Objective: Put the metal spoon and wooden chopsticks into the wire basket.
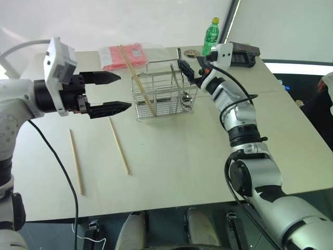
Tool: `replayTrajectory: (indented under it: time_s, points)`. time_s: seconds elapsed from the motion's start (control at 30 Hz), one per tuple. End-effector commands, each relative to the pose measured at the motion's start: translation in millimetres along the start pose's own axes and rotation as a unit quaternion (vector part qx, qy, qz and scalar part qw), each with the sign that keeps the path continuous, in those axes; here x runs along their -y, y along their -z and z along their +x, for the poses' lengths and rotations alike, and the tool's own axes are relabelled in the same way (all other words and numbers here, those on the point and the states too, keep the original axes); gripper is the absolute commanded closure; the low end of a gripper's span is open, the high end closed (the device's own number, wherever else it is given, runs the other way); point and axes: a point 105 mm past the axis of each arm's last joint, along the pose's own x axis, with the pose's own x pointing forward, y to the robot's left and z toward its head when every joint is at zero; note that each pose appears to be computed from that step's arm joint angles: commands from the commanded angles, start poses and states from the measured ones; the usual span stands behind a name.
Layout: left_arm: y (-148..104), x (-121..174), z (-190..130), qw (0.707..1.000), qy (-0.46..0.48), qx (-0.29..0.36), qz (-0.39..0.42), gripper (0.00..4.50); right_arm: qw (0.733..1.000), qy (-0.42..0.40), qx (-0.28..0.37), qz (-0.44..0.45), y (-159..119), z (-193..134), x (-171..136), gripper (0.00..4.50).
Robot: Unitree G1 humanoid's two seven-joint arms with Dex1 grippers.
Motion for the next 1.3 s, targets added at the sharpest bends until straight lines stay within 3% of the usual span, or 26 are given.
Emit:
replayTrajectory:
  time_s: [0.03,0.2,0.37,0.57,0.73,0.83,0.97,1.17,1.3]
  points:
    - [-11.1,-1.8,-2.8,1.000,-0.007,0.011,0.025,0.00,0.999,-0.011,0.035,-0.020,-25.1,1.4,-1.8,0.05]
    - [-11.7,-2.0,-2.7,1.000,-0.007,0.011,0.027,0.00,0.998,-0.026,0.045,-0.036,-39.4,3.1,-7.3,0.05]
    - [-4.0,-4.0,-10.0,1.000,-0.017,-0.007,0.021,0.00,0.986,-0.098,0.052,-0.121,-74.0,-13.6,-25.3,0.05]
    - [14.5,-16.1,-30.1,0.997,-0.069,-0.035,-0.003,0.00,0.963,-0.194,0.004,-0.189,-96.8,-64.6,-36.8,0.05]
    - [31.1,-31.5,-49.4,0.983,-0.163,-0.071,-0.049,0.00,0.927,-0.305,-0.089,-0.200,-86.9,-125.6,-49.8,0.05]
    - [54.1,-44.1,-56.6,0.956,-0.246,-0.123,-0.105,0.00,0.901,-0.368,-0.148,-0.177,-71.7,-162.5,-62.6,0.05]
    - [76.3,-55.2,-62.3,0.909,-0.336,-0.168,-0.183,0.00,0.889,-0.388,-0.188,-0.154,-54.4,-184.8,-72.3,0.05]
    - [125.4,-65.1,-85.1,0.785,-0.476,-0.239,-0.315,0.00,0.901,-0.366,-0.181,-0.146,-49.7,-183.5,-75.9,0.05]
    - [147.2,-66.1,-83.7,0.738,-0.506,-0.248,-0.372,0.00,0.905,-0.358,-0.182,-0.140,-48.1,-183.4,-75.9,0.05]
